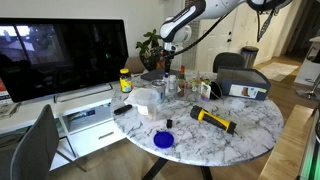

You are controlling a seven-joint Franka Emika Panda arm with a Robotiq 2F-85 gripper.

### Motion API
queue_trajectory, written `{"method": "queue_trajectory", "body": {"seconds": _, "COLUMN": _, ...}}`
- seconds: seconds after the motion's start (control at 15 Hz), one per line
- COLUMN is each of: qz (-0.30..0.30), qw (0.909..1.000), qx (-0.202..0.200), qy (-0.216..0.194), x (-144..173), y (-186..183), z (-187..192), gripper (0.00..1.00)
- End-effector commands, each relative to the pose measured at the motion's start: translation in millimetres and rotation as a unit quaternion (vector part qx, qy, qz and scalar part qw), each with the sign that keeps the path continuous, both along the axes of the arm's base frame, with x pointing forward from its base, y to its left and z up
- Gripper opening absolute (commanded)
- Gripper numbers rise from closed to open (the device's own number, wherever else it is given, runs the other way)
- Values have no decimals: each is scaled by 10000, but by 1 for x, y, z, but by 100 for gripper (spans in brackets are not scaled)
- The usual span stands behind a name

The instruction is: Remove the white bottle from the clear container and put it on the table.

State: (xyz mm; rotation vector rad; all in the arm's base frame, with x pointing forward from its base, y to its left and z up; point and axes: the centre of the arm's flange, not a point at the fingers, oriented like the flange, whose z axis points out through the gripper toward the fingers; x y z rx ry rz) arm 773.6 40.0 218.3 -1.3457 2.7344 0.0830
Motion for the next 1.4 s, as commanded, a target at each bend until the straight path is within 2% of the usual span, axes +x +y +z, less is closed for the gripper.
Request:
{"method": "queue_trajectory", "body": {"seconds": 0.0, "qz": 259, "qw": 9995, "qx": -131, "qy": -147, "x": -3, "y": 5, "z": 15, "gripper": 84}}
{"method": "queue_trajectory", "body": {"seconds": 0.13, "qz": 870, "qw": 9957, "qx": -108, "qy": -287, "x": -15, "y": 9, "z": 41, "gripper": 98}}
{"method": "queue_trajectory", "body": {"seconds": 0.33, "qz": 1778, "qw": 9830, "qx": -189, "qy": -421, "x": -42, "y": 6, "z": 87, "gripper": 100}}
{"method": "queue_trajectory", "body": {"seconds": 0.4, "qz": 2060, "qw": 9776, "qx": -233, "qy": -350, "x": -51, "y": 4, "z": 99, "gripper": 100}}
{"method": "queue_trajectory", "body": {"seconds": 0.67, "qz": 3139, "qw": 9485, "qx": -233, "qy": -369, "x": -98, "y": 2, "z": 133, "gripper": 100}}
{"method": "queue_trajectory", "body": {"seconds": 0.87, "qz": 3922, "qw": 9191, "qx": -186, "qy": -328, "x": -130, "y": 1, "z": 146, "gripper": 100}}
{"method": "queue_trajectory", "body": {"seconds": 1.0, "qz": 4425, "qw": 8963, "qx": -156, "qy": -237, "x": -152, "y": -5, "z": 149, "gripper": 100}}
{"method": "queue_trajectory", "body": {"seconds": 1.2, "qz": 5162, "qw": 8563, "qx": -126, "qy": -83, "x": -186, "y": -23, "z": 146, "gripper": 100}}
{"method": "queue_trajectory", "body": {"seconds": 1.33, "qz": 5629, "qw": 8265, "qx": -94, "qy": 25, "x": -211, "y": -42, "z": 140, "gripper": 100}}
